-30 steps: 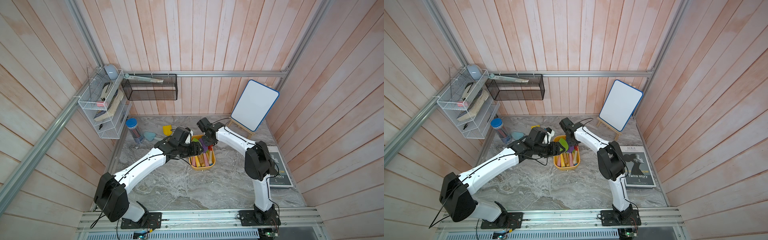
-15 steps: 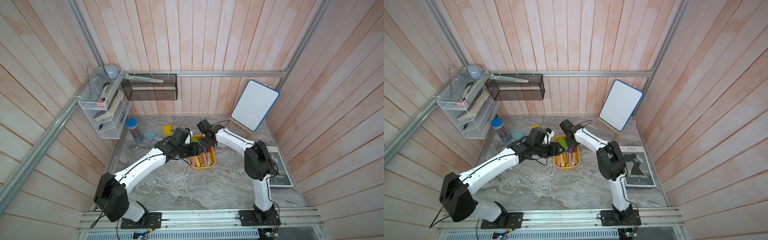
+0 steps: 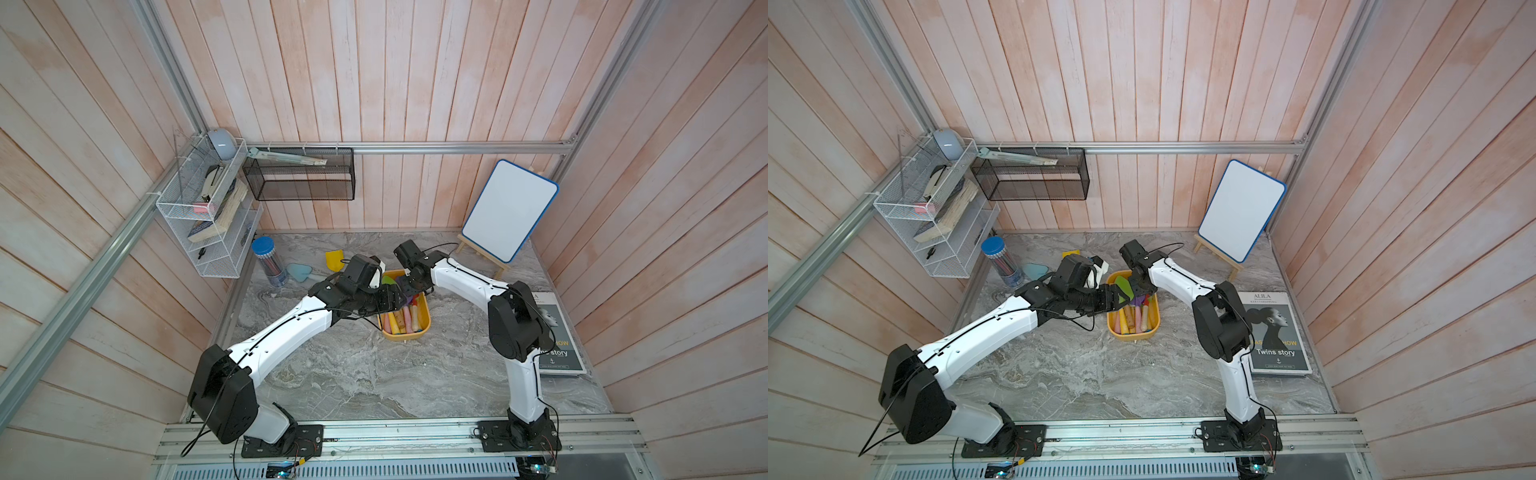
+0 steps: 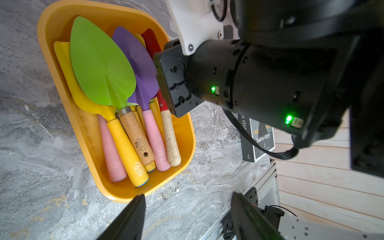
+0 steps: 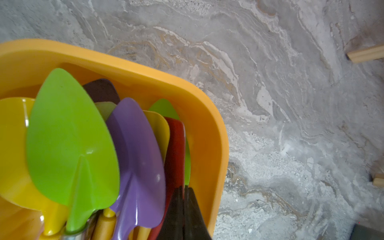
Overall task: Put the shovel into the storage box
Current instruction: Place the shovel in the storage box.
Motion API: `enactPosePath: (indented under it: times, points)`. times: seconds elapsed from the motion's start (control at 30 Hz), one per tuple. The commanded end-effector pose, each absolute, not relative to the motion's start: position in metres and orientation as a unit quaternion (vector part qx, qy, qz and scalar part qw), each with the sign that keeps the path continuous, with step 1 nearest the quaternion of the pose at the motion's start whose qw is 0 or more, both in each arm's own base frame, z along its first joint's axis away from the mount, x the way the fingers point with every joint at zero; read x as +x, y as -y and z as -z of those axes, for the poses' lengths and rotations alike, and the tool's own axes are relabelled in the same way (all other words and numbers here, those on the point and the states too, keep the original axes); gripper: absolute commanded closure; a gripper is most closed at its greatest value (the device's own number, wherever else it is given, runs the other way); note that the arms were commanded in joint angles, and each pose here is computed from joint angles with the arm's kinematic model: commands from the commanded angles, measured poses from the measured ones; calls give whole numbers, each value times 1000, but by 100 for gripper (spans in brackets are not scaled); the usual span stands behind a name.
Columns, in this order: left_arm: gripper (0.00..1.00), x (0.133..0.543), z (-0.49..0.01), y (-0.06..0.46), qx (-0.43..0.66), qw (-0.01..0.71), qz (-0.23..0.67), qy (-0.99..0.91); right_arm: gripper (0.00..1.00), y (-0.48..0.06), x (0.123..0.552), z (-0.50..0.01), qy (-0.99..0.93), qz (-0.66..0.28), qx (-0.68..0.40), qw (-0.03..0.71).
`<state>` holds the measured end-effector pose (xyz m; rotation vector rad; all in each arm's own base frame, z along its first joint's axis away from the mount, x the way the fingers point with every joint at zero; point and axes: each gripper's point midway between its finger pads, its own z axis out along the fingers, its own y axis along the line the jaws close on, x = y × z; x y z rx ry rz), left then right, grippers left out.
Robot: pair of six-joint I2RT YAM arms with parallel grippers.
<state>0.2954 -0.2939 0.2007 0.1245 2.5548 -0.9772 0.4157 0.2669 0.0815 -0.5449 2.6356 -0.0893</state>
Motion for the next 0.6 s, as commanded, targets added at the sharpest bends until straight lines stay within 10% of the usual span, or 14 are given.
enactPosePath:
  times: [0.0,0.57]
  points:
    - [30,296,-197,293,51,202,349,-914,100,-274,410,-71,-956,17,-202,213]
    - [30,295,-195,293,51,198,349,-915,100,-272,417,-70,-954,24,-196,224]
